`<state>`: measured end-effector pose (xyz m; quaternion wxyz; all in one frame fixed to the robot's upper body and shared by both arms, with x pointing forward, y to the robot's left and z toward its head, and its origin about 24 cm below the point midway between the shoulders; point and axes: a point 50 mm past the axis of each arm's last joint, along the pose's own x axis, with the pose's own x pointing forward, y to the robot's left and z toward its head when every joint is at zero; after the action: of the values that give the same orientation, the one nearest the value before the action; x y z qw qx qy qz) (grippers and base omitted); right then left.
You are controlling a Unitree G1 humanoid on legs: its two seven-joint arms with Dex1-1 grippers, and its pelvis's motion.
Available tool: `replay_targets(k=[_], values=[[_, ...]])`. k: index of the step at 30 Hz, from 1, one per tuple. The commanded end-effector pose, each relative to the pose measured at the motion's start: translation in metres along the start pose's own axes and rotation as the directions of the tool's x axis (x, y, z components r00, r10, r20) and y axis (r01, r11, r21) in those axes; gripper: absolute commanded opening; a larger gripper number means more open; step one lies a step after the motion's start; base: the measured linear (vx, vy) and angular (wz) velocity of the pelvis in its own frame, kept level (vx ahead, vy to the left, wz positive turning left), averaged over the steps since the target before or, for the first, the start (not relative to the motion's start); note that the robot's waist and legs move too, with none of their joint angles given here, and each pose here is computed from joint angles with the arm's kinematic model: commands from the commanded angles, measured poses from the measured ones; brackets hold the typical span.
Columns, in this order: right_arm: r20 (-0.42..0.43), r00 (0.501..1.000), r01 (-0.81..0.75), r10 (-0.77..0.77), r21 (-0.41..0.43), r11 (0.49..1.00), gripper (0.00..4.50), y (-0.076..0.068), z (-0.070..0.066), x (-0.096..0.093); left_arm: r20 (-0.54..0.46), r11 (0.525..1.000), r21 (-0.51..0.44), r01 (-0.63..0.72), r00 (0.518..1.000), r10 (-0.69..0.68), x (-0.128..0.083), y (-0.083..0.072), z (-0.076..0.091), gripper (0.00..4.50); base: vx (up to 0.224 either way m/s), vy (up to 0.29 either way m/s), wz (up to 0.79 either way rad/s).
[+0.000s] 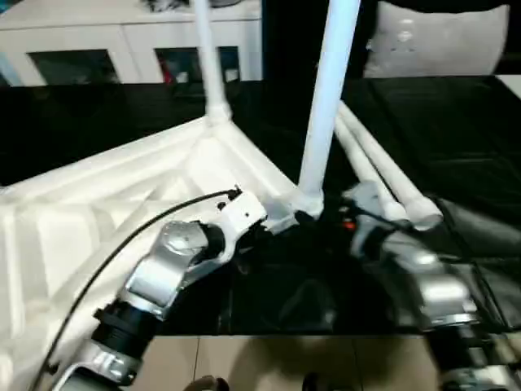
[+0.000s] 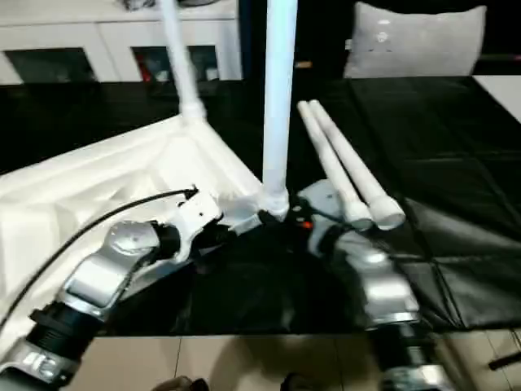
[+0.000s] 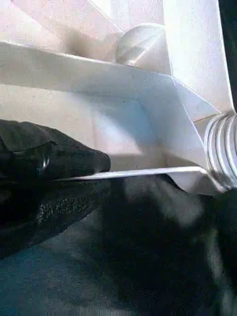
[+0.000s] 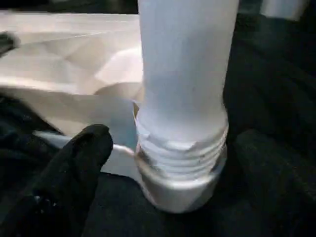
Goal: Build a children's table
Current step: Rotate leg to tighten
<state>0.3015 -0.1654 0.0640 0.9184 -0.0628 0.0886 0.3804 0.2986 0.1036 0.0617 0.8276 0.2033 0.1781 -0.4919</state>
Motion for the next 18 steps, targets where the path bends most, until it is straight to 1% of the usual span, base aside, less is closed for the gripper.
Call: replay_targets(k=[1,2,3,4,6,7,9,10,12,13,14,15,16,17,18], values=[[0.004,0.993,-0.114,0.114,-0.042,0.993,4.45,-0.001,0.007,-0.01,0.047,0.991,0.095,0.095,0.994,-0.1,-0.005,0.0,0.01,0.0,0.0,0.0,0.0],[-0.005,0.988,-0.154,0.154,-0.055,0.987,4.45,-0.001,0.009,-0.014,0.048,0.984,0.119,0.129,0.99,-0.135,-0.006,0.0,0.009,0.0,0.0,0.0,0.0],[-0.006,0.988,-0.155,0.155,-0.055,0.986,4.45,-0.001,0.009,-0.014,0.048,0.984,0.12,0.13,0.989,-0.137,-0.006,0.0,0.009,0.0,0.0,0.0,0.0],[-0.032,0.977,-0.214,0.212,-0.08,0.974,4.45,-0.001,0.011,-0.019,0.035,0.973,0.142,0.181,0.982,-0.188,-0.009,-0.001,0.006,0.0,0.0,0.0,0.0],[-0.047,0.972,-0.235,0.231,-0.093,0.968,4.45,-0.001,0.011,-0.02,0.024,0.969,0.145,0.202,0.978,-0.207,-0.011,-0.001,0.004,0.0,0.0,0.0,0.0],[-0.098,0.947,-0.317,0.306,-0.138,0.938,4.45,0.003,0.01,-0.023,0.001,0.954,0.173,0.246,0.968,-0.249,-0.013,0.001,0.0,0.0,0.0,0.0,0.0],[-0.125,0.926,-0.374,0.357,-0.157,0.914,4.45,0.006,0.01,-0.024,-0.017,0.941,0.199,0.275,0.961,-0.277,-0.015,0.001,-0.002,0.0,0.0,0.0,0.0],[-0.136,0.907,-0.416,0.398,-0.159,0.895,4.45,0.009,0.01,-0.025,-0.031,0.926,0.225,0.303,0.952,-0.304,-0.016,0.002,-0.004,0.0,0.0,0.0,0.0],[-0.142,0.895,-0.442,0.422,-0.164,0.882,4.45,0.01,0.01,-0.024,-0.034,0.915,0.229,0.332,0.942,-0.333,-0.016,0.001,-0.004,0.0,0.0,0.0,0.0],[-0.147,0.886,-0.458,0.439,-0.147,0.877,4.45,0.011,0.009,-0.024,-0.043,0.904,0.238,0.354,0.934,-0.355,-0.017,0.0,-0.004,0.0,0.0,0.0,0.0],[-0.15,0.879,-0.471,0.452,-0.133,0.872,4.2,0.012,0.008,-0.025,-0.049,0.896,0.245,0.371,0.927,-0.371,-0.018,-0.001,-0.005,0.0,0.0,0.0,0.0],[-0.158,0.87,-0.487,0.467,-0.126,0.864,4.2,0.013,0.008,-0.024,-0.056,0.885,0.257,0.389,0.92,-0.388,-0.018,-0.002,-0.005,0.0,0.0,0.0,0.0],[-0.163,0.866,-0.494,0.473,-0.122,0.861,4.08,0.013,0.007,-0.024,-0.059,0.878,0.262,0.401,0.914,-0.4,-0.019,-0.003,-0.005,0.0,0.0,0.0,0.0],[-0.164,0.864,-0.496,0.476,-0.12,0.86,4.08,0.013,0.007,-0.024,-0.06,0.875,0.264,0.406,0.912,-0.405,-0.019,-0.003,-0.005,0.0,0.0,0.0,0.0],[-0.168,0.861,-0.501,0.48,-0.119,0.857,3.98,0.013,0.007,-0.024,-0.062,0.87,0.267,0.415,0.908,-0.414,-0.019,-0.003,-0.005,0.0,0.0,0.0,0.0]])
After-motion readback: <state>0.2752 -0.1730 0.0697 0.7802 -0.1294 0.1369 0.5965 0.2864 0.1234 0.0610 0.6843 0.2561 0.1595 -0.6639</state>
